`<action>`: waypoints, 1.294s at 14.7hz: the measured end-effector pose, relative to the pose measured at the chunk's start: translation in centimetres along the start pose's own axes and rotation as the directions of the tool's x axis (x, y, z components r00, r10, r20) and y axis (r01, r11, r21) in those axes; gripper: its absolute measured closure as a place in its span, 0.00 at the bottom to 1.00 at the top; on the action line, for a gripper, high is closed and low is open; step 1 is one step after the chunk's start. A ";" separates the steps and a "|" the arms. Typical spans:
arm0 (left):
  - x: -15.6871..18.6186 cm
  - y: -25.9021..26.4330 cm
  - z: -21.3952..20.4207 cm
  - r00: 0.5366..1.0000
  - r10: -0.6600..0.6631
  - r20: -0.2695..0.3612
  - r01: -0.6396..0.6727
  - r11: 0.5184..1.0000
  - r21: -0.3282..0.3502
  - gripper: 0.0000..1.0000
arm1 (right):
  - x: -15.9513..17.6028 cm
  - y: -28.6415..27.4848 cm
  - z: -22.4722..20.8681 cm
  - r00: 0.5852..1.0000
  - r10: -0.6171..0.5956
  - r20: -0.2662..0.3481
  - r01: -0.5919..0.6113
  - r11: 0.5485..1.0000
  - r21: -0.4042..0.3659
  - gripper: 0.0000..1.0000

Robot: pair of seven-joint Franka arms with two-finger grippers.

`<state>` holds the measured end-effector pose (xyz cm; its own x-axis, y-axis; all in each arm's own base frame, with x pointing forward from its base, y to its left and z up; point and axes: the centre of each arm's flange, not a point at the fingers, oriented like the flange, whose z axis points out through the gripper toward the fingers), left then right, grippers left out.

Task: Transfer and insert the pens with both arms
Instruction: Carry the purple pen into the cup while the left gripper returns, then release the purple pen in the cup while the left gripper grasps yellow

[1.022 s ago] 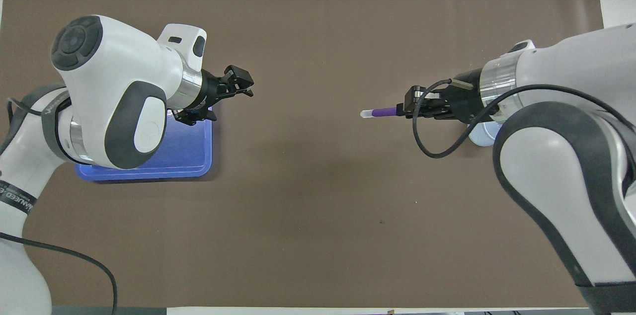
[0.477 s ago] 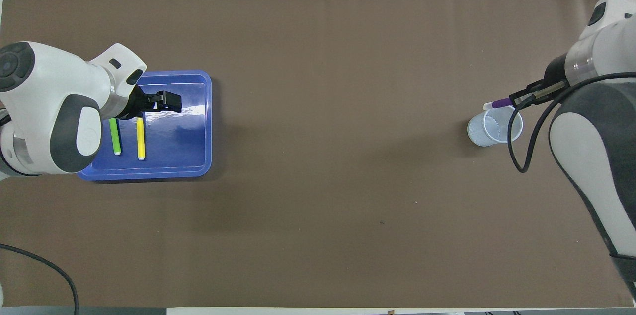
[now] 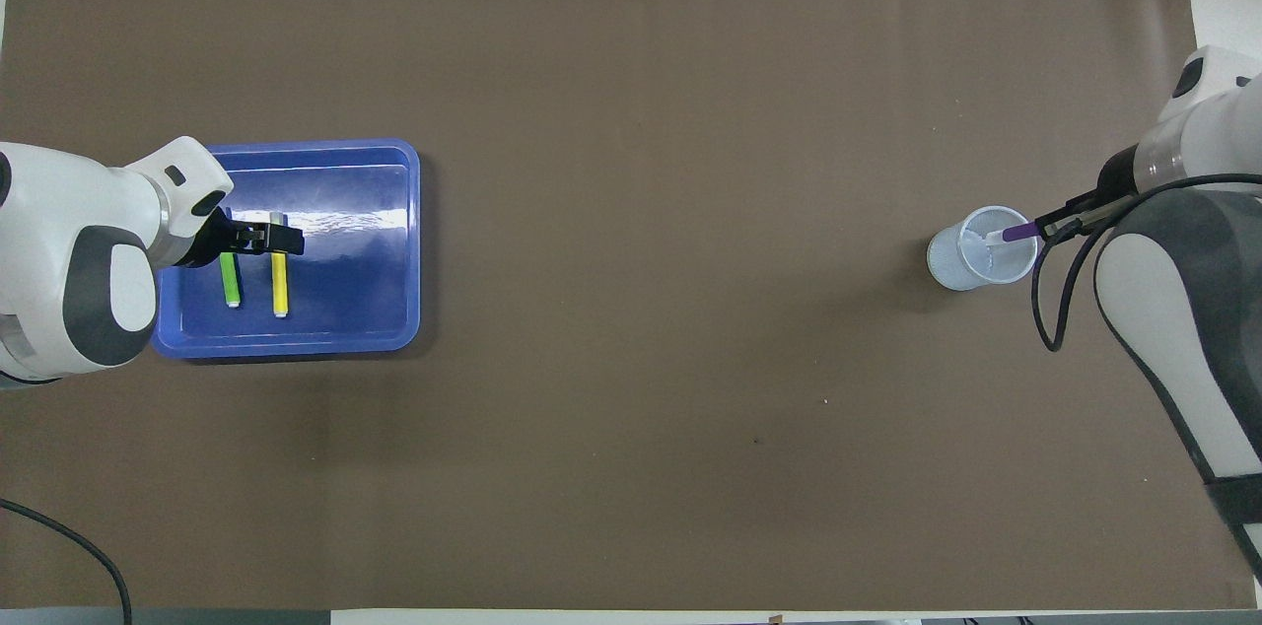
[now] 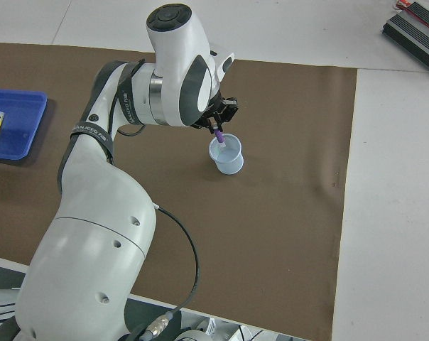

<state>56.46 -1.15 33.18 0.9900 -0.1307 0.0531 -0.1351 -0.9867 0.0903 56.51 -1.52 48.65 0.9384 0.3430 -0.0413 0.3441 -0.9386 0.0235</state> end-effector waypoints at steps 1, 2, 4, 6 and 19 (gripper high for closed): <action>-0.4 0.1 0.7 1.000 0.009 0.011 -0.009 1.000 -0.001 0.01 | -0.3 0.2 0.6 1.000 0.002 0.003 -0.002 1.000 0.002 0.81; -0.7 0.1 1.3 1.000 0.013 0.019 -0.013 1.000 -0.002 0.03 | -0.6 0.3 1.3 1.000 0.003 0.003 -0.003 1.000 0.002 0.81; -0.9 0.2 2.0 1.000 0.016 0.027 -0.016 1.000 -0.002 0.09 | -0.9 0.1 2.7 1.000 0.002 -0.001 -0.002 1.000 0.001 0.81; -0.8 0.1 2.5 1.000 0.016 0.027 -0.016 1.000 -0.001 0.15 | -1.1 -0.1 3.8 1.000 0.001 -0.011 -0.001 1.000 -0.002 0.81; 1.3 1.7 -1.9 0.984 -0.178 0.030 0.178 0.984 -0.005 0.84 | -1.5 0.3 5.6 0.999 0.010 -0.038 -0.010 1.000 -0.011 0.49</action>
<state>57.47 -2.85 35.26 0.9990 0.0442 0.0066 0.0432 -0.9937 0.1036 55.06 -2.54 43.10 0.9422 0.3349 -0.0026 0.3348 -0.9416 0.0351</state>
